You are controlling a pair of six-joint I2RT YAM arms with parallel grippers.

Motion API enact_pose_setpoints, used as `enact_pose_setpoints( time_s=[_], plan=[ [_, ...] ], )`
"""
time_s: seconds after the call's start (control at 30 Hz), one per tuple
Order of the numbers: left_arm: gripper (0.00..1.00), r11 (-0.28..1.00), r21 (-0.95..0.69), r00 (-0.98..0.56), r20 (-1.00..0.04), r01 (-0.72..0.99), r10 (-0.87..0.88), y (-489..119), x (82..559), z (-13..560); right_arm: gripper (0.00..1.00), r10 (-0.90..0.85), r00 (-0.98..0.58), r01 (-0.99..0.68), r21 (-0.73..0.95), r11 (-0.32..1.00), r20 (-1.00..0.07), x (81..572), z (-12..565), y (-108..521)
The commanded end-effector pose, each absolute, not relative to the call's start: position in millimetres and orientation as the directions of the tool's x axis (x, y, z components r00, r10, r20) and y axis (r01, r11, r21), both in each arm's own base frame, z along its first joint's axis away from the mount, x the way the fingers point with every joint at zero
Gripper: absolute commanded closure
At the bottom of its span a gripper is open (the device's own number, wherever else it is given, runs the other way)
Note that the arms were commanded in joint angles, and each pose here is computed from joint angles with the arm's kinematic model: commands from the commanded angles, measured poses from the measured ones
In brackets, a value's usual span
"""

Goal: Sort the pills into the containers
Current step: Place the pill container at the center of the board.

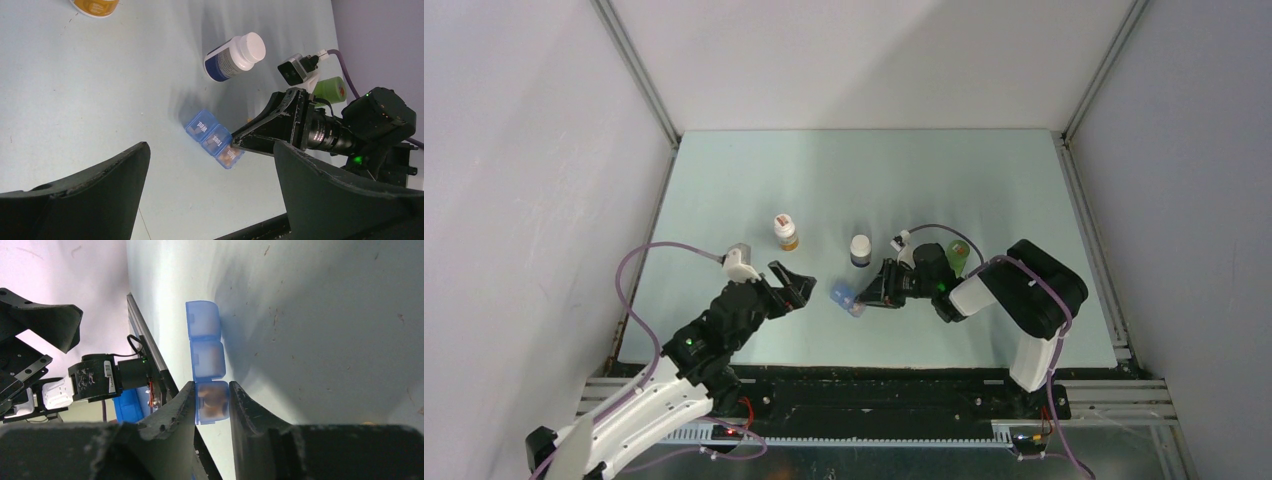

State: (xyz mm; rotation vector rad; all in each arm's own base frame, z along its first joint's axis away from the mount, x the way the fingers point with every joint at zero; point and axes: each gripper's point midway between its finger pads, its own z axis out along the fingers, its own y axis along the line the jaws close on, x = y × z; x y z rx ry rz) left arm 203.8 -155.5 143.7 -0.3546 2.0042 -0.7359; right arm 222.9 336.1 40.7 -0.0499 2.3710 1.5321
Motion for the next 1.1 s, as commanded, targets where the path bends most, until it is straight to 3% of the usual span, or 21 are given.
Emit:
enact_pose_setpoints(
  time_s=[0.0,0.3,0.53,0.83,1.07],
  plan=[
    [0.01,0.763,-0.642,-0.465,-0.7,0.078,-0.542,-154,210,170,0.65,0.147,-0.932,-0.237,0.863,0.447,-0.332,231,37,338],
    [0.01,0.763,-0.642,-0.461,-0.701,0.076,-0.544,-153,209,170,0.49,0.162,-0.928,-0.224,0.85,0.477,-0.335,234,34,335],
    [0.01,0.764,-0.64,-0.459,-0.703,0.076,-0.543,-152,209,171,0.44,0.176,-0.924,-0.21,0.835,0.509,-0.339,236,35,330],
    [0.01,0.765,-0.639,-0.458,-0.704,0.076,-0.543,-151,209,171,0.54,0.2,-0.911,-0.199,0.811,0.551,-0.36,238,39,320],
    [0.01,0.765,-0.64,-0.457,-0.704,0.074,-0.544,-151,208,170,0.73,0.187,-0.915,-0.206,0.812,0.546,-0.358,235,37,321]
  ],
)
